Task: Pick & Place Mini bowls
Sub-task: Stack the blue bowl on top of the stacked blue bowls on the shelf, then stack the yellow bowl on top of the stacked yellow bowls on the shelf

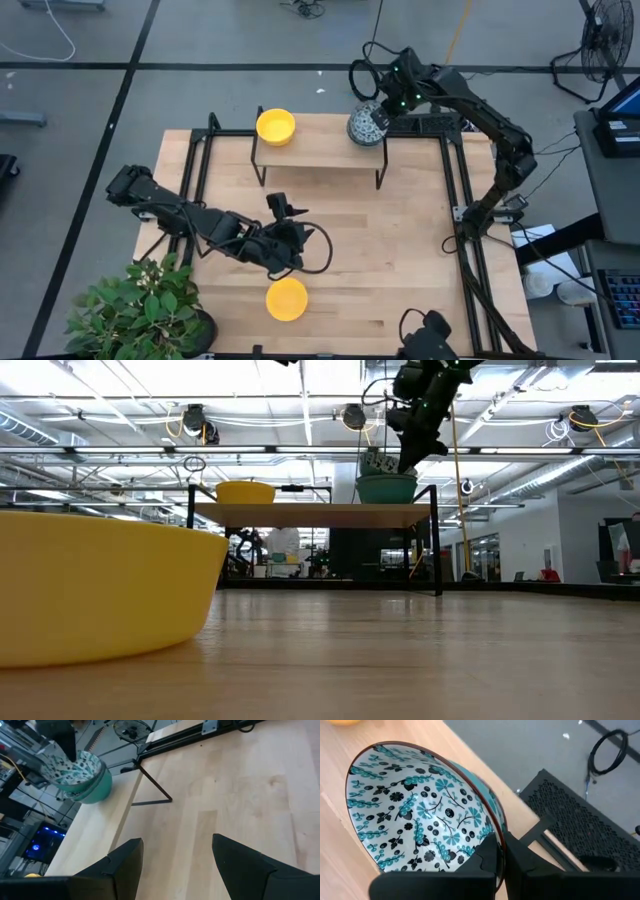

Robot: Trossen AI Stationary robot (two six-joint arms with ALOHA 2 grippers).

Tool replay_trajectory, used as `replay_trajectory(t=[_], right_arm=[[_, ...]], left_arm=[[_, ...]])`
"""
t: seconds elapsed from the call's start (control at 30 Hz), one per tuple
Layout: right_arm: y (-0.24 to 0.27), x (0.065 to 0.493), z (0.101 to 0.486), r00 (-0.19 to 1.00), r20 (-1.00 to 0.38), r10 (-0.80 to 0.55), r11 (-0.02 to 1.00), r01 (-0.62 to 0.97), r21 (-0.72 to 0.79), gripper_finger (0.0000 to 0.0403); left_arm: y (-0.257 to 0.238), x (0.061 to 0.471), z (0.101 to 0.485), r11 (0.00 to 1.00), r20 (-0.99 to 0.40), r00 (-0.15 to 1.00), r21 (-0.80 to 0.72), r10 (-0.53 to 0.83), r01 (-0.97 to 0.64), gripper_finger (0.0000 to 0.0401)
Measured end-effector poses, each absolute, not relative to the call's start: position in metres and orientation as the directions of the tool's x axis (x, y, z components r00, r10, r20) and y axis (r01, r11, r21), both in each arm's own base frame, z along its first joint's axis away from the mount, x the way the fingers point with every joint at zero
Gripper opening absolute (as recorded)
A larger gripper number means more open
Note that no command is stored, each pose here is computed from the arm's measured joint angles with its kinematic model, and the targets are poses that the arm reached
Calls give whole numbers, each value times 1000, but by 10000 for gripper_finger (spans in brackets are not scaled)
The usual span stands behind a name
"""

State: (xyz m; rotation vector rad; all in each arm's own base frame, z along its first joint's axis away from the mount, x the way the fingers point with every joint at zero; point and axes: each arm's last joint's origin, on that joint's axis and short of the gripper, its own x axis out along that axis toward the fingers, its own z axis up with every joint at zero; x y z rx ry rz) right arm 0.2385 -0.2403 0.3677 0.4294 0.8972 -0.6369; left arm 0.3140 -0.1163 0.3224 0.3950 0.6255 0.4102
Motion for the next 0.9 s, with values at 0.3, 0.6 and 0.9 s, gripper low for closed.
replay_trajectory(t=[0.3, 0.6, 0.9], right_arm=[[-242, 241, 350, 443, -842, -307, 744, 663, 78, 34], [-235, 233, 372, 457, -775, -437, 735, 678, -14, 95], [-182, 215, 431, 683, -573, -454, 837, 548, -9, 139]], left_arm=[[-117, 314, 322, 849, -478, 737, 465, 479, -250, 241], [-117, 314, 322, 850, -478, 737, 462, 478, -252, 241], [-117, 313, 321, 880, -500, 737, 380, 456, -286, 241]])
